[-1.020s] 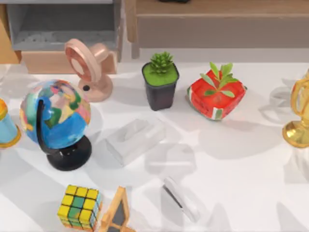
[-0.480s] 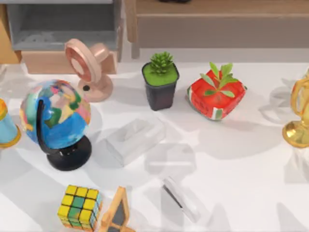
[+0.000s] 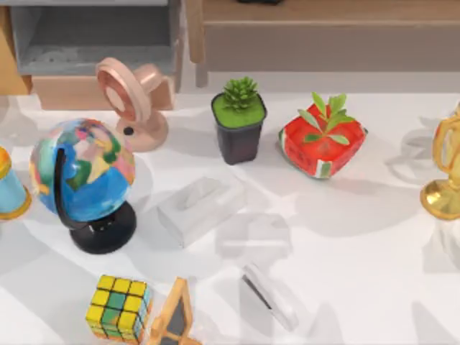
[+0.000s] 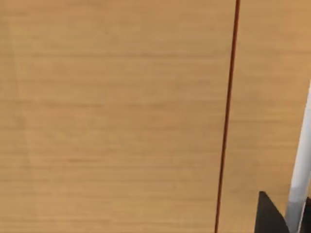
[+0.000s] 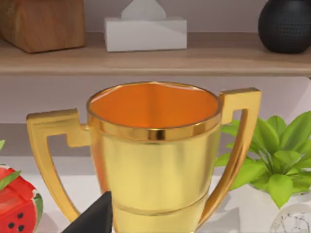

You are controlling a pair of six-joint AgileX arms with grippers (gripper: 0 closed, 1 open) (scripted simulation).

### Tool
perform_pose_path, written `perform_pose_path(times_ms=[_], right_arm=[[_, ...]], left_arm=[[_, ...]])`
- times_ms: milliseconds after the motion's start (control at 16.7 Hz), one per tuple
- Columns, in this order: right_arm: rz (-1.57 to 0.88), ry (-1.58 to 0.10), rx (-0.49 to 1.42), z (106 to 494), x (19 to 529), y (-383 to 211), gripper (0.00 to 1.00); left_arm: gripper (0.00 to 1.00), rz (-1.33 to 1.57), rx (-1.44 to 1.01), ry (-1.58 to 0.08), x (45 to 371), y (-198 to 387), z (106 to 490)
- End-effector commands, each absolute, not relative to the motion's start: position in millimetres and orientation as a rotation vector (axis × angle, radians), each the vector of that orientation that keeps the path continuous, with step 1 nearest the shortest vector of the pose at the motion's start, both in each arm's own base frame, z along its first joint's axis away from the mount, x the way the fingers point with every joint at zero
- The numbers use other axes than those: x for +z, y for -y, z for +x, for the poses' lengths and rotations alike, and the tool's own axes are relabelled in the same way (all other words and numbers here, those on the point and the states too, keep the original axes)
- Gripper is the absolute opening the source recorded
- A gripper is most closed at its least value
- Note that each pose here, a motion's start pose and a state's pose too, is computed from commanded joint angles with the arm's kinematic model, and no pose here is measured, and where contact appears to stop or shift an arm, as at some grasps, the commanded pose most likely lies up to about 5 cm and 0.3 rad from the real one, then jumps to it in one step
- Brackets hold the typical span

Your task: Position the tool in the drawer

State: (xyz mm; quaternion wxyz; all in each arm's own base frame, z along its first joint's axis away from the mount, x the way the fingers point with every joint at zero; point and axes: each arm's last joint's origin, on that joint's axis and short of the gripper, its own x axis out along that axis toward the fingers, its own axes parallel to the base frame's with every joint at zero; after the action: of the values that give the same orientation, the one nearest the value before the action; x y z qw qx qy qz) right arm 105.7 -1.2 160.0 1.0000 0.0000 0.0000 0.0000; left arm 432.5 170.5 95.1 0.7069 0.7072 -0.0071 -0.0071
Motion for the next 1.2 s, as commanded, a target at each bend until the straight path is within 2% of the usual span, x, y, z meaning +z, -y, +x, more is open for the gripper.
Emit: perform_pose_path(times_ms=[540, 960, 1200], right_arm=[[0.000, 0.000, 0.000, 105.7, 160.0, 1.2, 1.00], [0.000, 0.000, 0.000, 105.7, 160.0, 1.2, 1.00], [0.000, 0.000, 0.000, 105.7, 160.0, 1.2, 1.00]], left_arm=[[0.00, 1.562, -0.016, 0.003, 92.8, -173.6, 427.7], [0.00, 1.554, -0.031, -0.007, 88.6, -173.2, 374.2], [0.00, 1.558, -0.027, -0.001, 90.1, -173.2, 368.4]])
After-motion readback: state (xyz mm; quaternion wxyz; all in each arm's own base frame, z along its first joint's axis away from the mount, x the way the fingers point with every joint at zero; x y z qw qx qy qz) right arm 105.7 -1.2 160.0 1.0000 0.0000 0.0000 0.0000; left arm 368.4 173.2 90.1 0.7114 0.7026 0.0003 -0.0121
